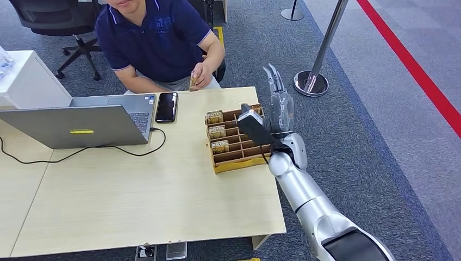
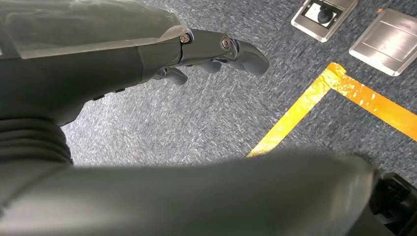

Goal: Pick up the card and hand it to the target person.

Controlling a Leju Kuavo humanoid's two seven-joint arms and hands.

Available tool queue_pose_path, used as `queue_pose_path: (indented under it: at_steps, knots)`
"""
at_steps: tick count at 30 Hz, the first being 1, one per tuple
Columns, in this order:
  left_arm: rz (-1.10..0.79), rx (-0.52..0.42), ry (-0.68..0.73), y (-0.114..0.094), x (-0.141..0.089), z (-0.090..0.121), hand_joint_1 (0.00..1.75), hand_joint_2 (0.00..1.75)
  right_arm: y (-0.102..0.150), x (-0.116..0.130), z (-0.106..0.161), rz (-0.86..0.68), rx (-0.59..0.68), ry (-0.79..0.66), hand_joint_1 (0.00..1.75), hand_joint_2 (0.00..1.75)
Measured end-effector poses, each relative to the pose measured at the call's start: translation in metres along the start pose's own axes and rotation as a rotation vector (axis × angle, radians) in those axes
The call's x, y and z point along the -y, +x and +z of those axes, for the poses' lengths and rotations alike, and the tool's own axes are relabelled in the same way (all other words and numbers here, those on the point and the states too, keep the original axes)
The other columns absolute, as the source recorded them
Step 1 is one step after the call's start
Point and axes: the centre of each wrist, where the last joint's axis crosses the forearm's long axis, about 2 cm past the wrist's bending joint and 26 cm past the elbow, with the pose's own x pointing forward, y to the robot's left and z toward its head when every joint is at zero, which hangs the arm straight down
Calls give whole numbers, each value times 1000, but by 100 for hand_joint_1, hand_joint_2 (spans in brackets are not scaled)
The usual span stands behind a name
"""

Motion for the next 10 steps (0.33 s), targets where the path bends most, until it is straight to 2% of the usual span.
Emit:
queue_pose_path:
  at_steps: [10]
  knots:
    - [0,-9,-3,0,1,0,0,0,-59,29,35,78,-233,-45,0,0]
